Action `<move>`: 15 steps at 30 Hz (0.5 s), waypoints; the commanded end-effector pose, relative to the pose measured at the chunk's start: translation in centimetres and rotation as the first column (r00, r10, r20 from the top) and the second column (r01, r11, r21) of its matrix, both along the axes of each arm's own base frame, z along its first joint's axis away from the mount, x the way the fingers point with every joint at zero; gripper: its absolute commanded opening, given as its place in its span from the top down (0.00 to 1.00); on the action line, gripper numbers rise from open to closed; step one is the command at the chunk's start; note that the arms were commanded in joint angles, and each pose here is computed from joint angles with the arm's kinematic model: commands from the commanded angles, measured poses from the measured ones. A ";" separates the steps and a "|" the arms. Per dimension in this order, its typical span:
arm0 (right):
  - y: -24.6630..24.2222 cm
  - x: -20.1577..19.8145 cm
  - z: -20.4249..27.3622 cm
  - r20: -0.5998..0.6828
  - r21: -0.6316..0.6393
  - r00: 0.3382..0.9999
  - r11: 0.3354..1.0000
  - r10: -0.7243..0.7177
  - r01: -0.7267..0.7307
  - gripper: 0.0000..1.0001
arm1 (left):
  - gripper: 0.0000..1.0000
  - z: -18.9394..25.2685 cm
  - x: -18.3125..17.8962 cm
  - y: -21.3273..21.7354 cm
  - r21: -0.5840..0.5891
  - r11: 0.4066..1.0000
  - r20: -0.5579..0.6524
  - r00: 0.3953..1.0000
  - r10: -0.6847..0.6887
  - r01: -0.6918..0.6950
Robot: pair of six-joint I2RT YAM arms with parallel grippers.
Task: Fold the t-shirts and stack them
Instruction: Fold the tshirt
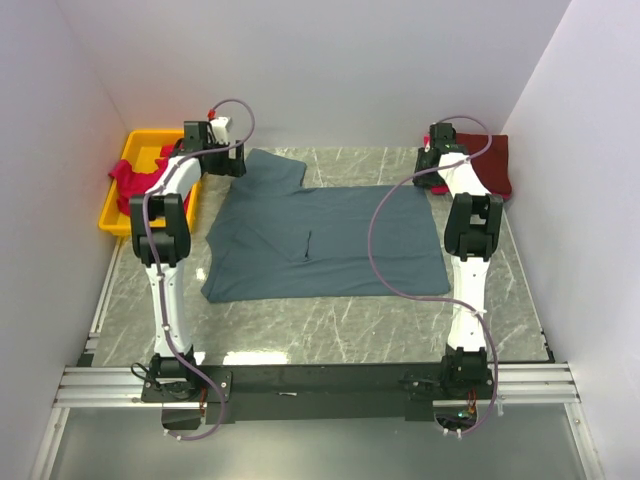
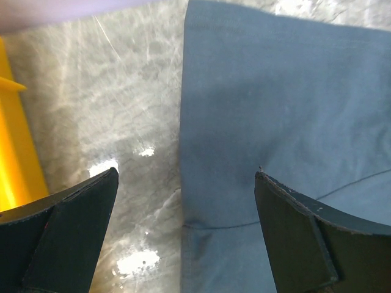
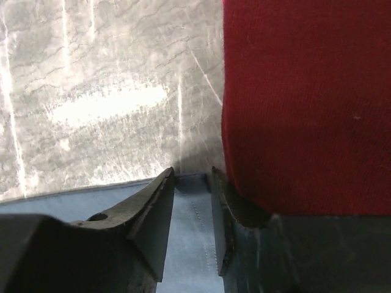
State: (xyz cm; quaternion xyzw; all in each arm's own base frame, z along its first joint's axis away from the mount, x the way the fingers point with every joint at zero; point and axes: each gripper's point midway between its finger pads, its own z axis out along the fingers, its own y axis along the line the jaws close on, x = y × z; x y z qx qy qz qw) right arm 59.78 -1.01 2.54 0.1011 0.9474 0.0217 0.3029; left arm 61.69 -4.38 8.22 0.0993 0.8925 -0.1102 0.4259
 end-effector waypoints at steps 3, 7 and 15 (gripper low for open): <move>0.1 -0.1 -1.0 -0.028 0.002 0.999 1.000 0.015 -0.015 0.65 | 0.01 0.3 1.4 0.2 -0.024 0.999 0.000 0.999 0.046 -0.046; 0.5 -0.4 -1.3 -0.044 0.017 0.998 0.999 0.037 -0.036 0.88 | 0.01 -0.2 2.1 0.3 -0.050 0.995 0.000 0.997 0.083 -0.083; 0.8 -0.4 -1.0 -0.031 0.026 0.998 0.998 0.057 -0.056 1.00 | 0.16 -1.3 4.7 0.3 -0.074 0.991 0.035 0.993 0.110 -0.107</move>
